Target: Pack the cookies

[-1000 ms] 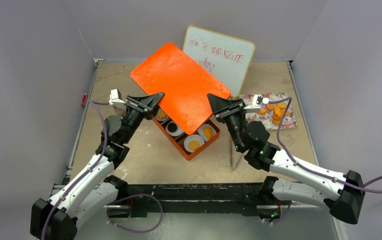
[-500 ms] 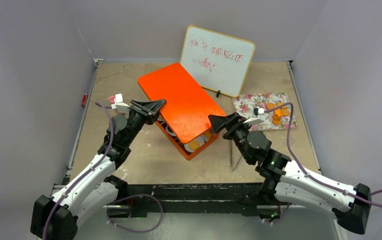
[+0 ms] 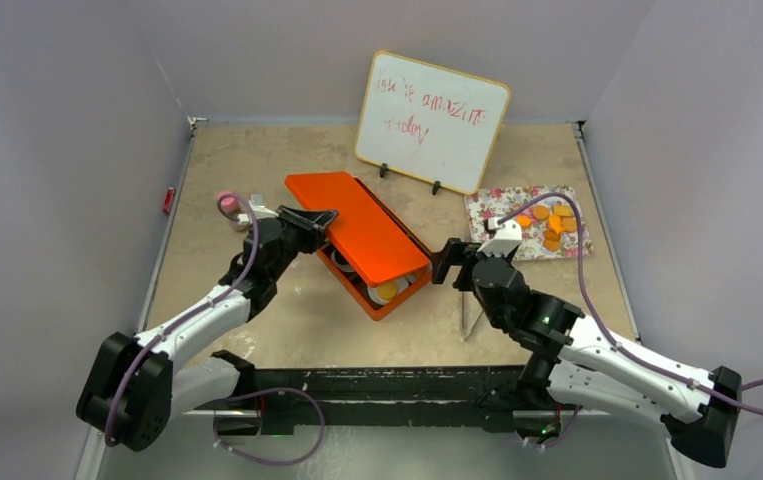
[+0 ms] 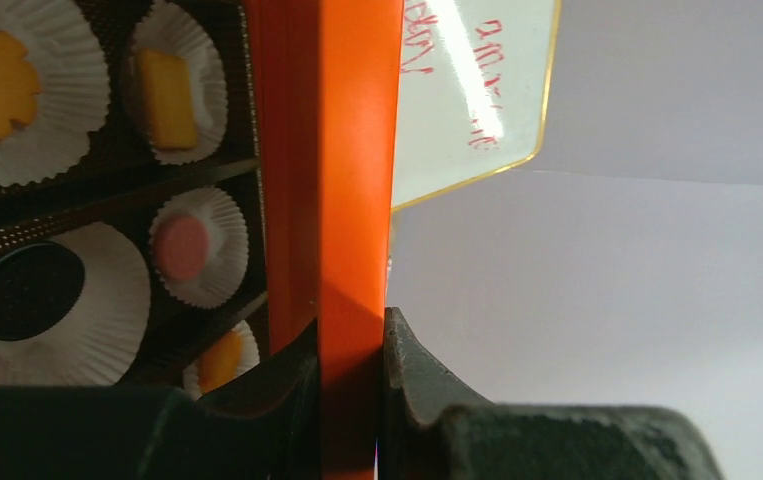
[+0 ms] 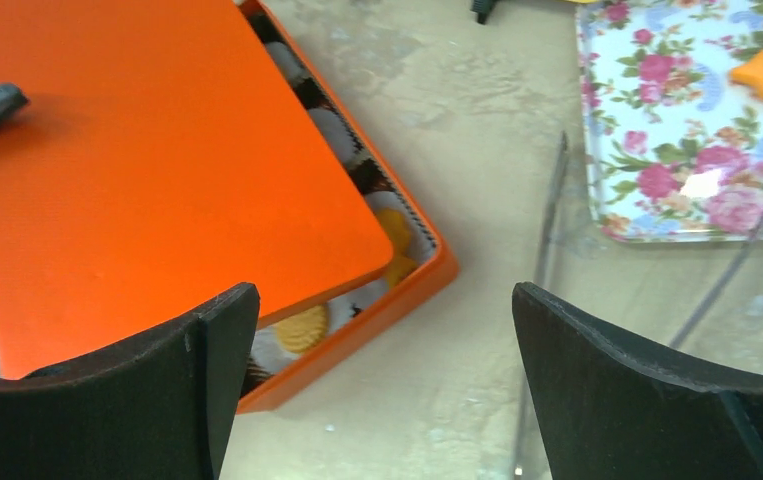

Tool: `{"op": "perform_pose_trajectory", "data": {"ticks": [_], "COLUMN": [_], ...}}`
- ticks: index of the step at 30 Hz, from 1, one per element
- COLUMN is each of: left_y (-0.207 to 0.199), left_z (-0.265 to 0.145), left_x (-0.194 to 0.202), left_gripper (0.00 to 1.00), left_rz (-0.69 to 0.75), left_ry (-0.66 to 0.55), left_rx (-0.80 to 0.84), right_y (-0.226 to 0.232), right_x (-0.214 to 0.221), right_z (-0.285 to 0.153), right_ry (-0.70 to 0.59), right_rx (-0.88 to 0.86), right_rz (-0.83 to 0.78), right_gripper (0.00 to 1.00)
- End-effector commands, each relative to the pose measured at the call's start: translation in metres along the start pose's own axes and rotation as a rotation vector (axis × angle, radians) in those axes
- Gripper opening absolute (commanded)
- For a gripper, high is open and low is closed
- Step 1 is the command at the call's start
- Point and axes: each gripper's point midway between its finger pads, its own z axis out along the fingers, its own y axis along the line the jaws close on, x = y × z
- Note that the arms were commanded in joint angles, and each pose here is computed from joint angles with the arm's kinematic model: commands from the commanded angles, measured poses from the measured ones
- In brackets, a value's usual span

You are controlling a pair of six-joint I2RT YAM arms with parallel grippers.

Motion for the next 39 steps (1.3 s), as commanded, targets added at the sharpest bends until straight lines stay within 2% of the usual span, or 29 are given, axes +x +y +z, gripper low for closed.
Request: {"op": "perform_pose_trajectory", "data": {"ticks": [1,11,14,29,39], "left_y": [-0.061,-0.089,-0.093,-0.026,0.014], "left_z": [0.009,0.018,0.019,0.032,0.02], "left_x": [-0.009,0.0,0.002,0.025,0.027], "left_gripper": [0.0,0.0,0.0,0.0,0.0], "left_rz": [-0.063,-0.124,-0.091,-0.07,-0.035], "left_ry": [-0.034,-0.015,-0.024,-0.001,-0.009], "left_rx": [0.176,0.253,0.246,0.098,-0.01], "right_y": [-0.016,-0.026,-0.028,-0.024,-0.013], "right_x": [-0.009,-0.022,-0.028,-0.025,-0.006], "right_z": [0.006,0.03,0.036,0.077,0.105], "right_ry": [0.028,0.053,0.049,0.132,0.283], "right_rx": [0.082,0.055,0.051,-0.035,-0.118], "right_rz": [-0.13,-0.134,-0.129,-0.124,-0.104], "right_gripper": [0.99,0.99,0.99,0.99,0.99]}}
